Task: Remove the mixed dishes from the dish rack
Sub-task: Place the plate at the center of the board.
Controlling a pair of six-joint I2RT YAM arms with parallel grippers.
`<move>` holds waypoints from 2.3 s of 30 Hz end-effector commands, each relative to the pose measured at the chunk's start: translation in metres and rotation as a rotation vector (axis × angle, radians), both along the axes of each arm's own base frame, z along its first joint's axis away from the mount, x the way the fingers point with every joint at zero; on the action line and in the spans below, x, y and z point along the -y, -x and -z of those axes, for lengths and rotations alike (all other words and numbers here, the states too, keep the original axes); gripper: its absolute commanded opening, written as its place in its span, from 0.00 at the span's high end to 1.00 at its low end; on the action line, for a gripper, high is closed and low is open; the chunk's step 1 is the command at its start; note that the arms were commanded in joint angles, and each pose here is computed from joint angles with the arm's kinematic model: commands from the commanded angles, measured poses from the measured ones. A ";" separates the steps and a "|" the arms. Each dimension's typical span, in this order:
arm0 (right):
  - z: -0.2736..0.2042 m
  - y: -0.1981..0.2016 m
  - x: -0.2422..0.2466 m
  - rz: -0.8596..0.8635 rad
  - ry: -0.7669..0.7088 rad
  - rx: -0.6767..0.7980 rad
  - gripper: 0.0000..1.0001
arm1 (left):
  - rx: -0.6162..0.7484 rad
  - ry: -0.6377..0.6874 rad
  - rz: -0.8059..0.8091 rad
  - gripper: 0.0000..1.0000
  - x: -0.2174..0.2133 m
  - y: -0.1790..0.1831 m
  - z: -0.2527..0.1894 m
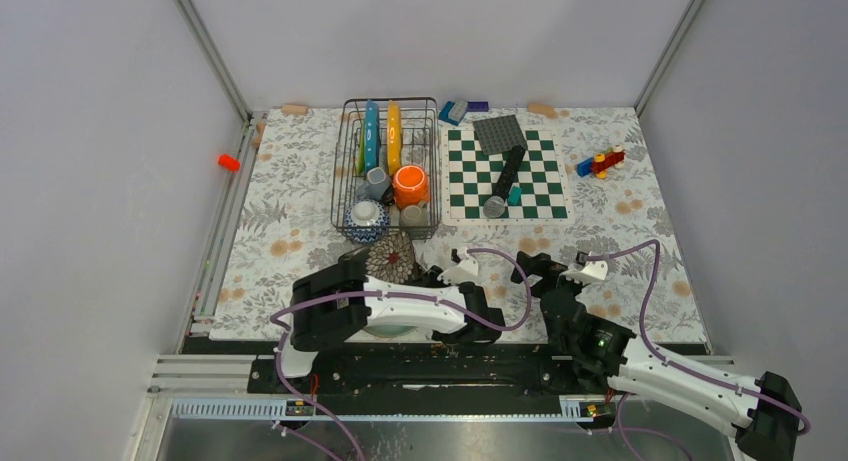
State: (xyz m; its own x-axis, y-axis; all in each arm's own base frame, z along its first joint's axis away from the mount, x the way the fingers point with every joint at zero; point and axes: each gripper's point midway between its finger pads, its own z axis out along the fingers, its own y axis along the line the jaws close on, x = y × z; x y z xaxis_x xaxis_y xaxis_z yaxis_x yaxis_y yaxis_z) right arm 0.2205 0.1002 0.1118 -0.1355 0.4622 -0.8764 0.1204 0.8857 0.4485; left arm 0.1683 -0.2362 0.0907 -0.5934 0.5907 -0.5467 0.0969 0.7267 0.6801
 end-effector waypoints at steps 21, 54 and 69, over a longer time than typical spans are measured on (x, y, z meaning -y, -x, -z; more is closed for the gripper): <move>-0.003 -0.002 0.012 0.075 0.008 0.022 0.01 | -0.045 -0.040 0.061 0.65 0.008 -0.002 0.010; -0.003 -0.001 0.015 0.085 0.008 0.029 0.01 | -0.499 0.437 0.343 0.41 0.080 0.061 0.042; -0.005 -0.001 0.016 0.083 0.003 0.031 0.01 | -0.548 0.648 0.448 0.27 0.106 0.065 0.007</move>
State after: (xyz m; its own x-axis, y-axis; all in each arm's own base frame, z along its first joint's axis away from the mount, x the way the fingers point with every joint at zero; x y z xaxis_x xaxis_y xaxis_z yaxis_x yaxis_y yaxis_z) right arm 0.2213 0.0935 0.1163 -0.1019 0.4734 -0.8749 0.1421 0.8774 0.4582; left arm 0.1055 -0.3218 0.0602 -0.6558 0.5637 -0.5022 0.6164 0.7839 0.0749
